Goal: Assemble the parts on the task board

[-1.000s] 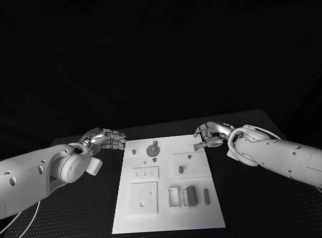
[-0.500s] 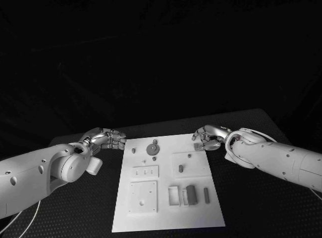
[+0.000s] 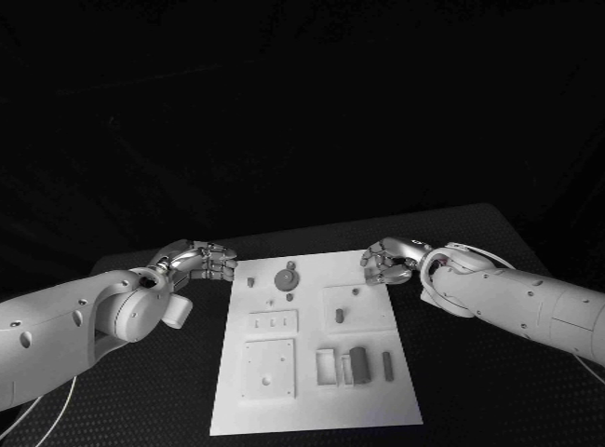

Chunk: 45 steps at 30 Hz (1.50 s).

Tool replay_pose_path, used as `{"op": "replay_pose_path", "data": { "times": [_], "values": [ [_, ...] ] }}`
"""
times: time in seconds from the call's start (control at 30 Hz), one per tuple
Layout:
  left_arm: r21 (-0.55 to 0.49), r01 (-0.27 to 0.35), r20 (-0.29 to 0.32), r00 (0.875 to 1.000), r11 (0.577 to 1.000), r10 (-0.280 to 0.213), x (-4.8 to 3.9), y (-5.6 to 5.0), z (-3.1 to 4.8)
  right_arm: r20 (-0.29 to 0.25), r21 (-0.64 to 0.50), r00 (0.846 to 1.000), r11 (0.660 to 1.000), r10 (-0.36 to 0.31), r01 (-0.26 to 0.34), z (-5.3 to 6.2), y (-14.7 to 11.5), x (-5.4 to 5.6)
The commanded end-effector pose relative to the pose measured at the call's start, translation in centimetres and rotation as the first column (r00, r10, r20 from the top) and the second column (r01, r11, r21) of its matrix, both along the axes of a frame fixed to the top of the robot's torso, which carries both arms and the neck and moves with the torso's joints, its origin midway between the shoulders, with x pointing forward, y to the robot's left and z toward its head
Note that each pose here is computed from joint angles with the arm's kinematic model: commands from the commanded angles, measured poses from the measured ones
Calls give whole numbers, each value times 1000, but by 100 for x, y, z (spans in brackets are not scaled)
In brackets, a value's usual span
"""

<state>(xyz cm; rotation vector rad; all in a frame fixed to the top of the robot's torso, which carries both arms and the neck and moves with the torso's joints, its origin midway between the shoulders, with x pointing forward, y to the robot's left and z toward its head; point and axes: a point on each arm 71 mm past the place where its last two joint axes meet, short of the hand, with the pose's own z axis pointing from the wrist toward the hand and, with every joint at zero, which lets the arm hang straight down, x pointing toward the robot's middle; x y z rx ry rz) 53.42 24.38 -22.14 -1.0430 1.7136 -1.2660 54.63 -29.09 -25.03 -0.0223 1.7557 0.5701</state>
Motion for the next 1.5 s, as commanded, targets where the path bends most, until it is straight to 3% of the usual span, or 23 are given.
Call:
{"op": "replay_pose_path", "data": {
  "times": [0.03,1.5],
  "values": [
    [-7,17,5,1000,1000,-17,-3,-22,6,-3,-11,1000,1000,7,-7,-9,-3,-1],
    [-3,18,-5,1000,1000,-18,-1,-16,-2,-37,-11,999,1000,-5,5,-69,4,35]
  ]
}}
